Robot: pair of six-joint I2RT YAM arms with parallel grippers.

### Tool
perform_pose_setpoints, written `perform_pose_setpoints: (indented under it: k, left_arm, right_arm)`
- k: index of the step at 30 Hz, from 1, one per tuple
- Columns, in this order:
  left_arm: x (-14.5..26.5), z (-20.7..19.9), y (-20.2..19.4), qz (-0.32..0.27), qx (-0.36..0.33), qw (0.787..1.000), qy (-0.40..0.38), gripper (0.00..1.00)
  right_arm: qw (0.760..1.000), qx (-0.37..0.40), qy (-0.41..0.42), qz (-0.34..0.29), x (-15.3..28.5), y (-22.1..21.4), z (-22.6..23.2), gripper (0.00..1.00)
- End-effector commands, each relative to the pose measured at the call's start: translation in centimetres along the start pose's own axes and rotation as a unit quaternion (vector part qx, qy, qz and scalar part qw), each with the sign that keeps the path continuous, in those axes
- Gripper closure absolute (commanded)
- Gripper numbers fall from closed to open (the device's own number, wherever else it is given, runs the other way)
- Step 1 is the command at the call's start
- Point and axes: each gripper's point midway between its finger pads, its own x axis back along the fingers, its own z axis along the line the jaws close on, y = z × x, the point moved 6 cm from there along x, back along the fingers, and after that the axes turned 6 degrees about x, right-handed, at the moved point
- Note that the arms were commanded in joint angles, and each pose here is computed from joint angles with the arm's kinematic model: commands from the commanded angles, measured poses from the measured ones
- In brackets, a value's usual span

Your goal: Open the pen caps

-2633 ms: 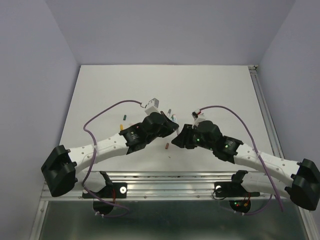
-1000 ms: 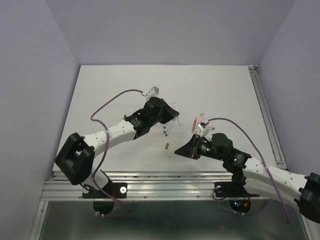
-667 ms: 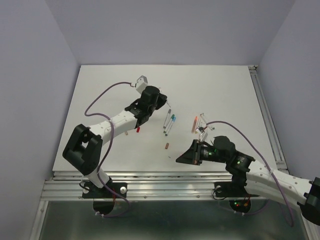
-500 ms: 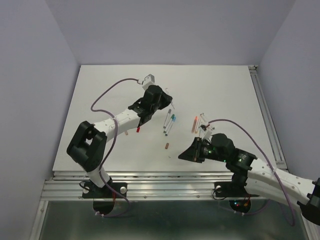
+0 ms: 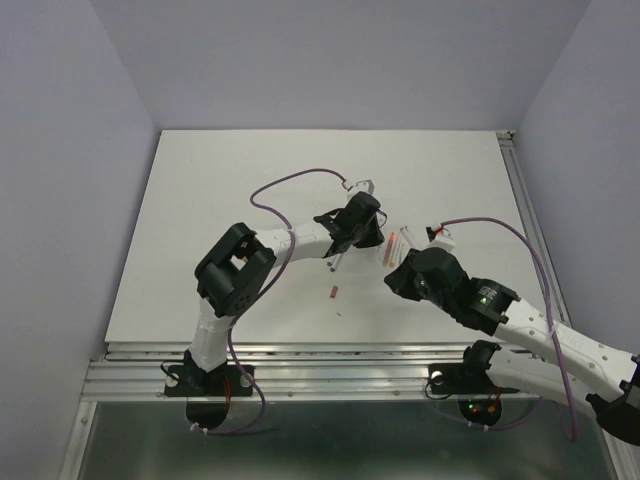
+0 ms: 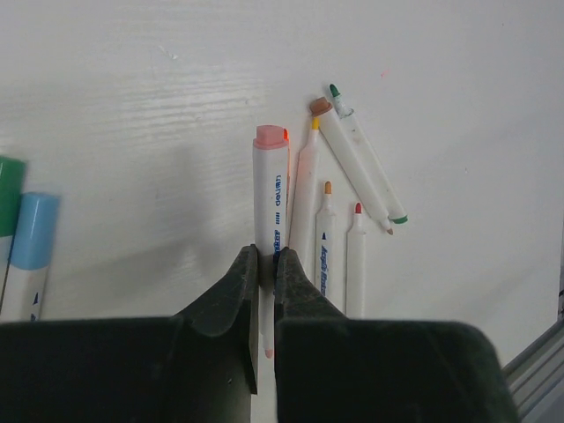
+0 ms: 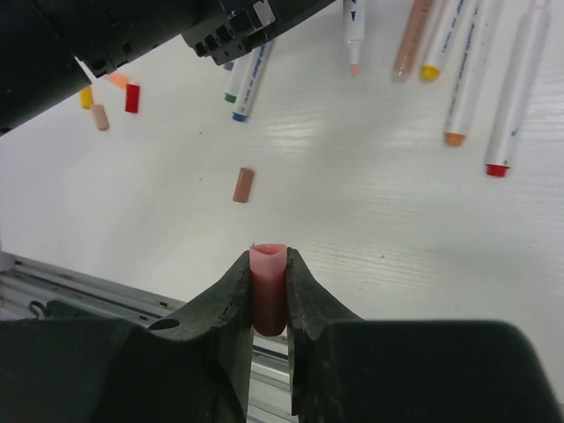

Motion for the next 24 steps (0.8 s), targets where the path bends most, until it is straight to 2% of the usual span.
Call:
perform_pose_setpoints:
  k: [1,5,9,11,15,18,20,24]
  left_arm:
    - [-0.4,-1.6,2.1,-0.012,-0.012,1.0,-0.003,1.0]
    - [-1.6,-1.4,1.6,0.011,-0.032,0.999,0.013,1.0]
    - [-2.1,-1.4,1.1,0.023,-0.046,0.998,0.02,0.91]
    - [-2.4,-1.3,1.0,0.024,-0.045,0.998,0.029,0.89]
    - [-2.5,-1.3,0.6,0.037,-0.047,0.998,0.026,0.75]
    - [-2.1,-1.6,0.6,0.041,-0.055,0.998,0.017,0.69]
    - [-1.8,-2.0,0.7,0.039,-0.06,0.997,0.011,0.6]
    - [-1.1,-2.6,0.8,0.046,-0.07,0.996,-0.006,0.54]
  right_arm:
    - [0.999,0.008,-0.033,-0.033,0.5,1.3,-0.8,0.99]
    - [0.999,0.009,-0.036,-0.03,0.6,1.1,-1.1,0.99]
    - [0.999,0.006,-0.034,-0.031,0.7,1.0,-1.3,0.99]
    - [0.999,0.004,-0.036,-0.033,0.8,1.0,-1.3,0.99]
    - [0.999,0.002,-0.038,-0.035,0.9,1.0,-1.5,0.99]
    - [0.999,0.003,-0.04,-0.034,0.9,1.0,-1.6,0.99]
    - [0.999,0.002,-0.039,-0.035,0.9,1.0,-1.6,0.99]
    - [0.999,0.0,-0.038,-0.037,1.1,1.0,-1.7,0.99]
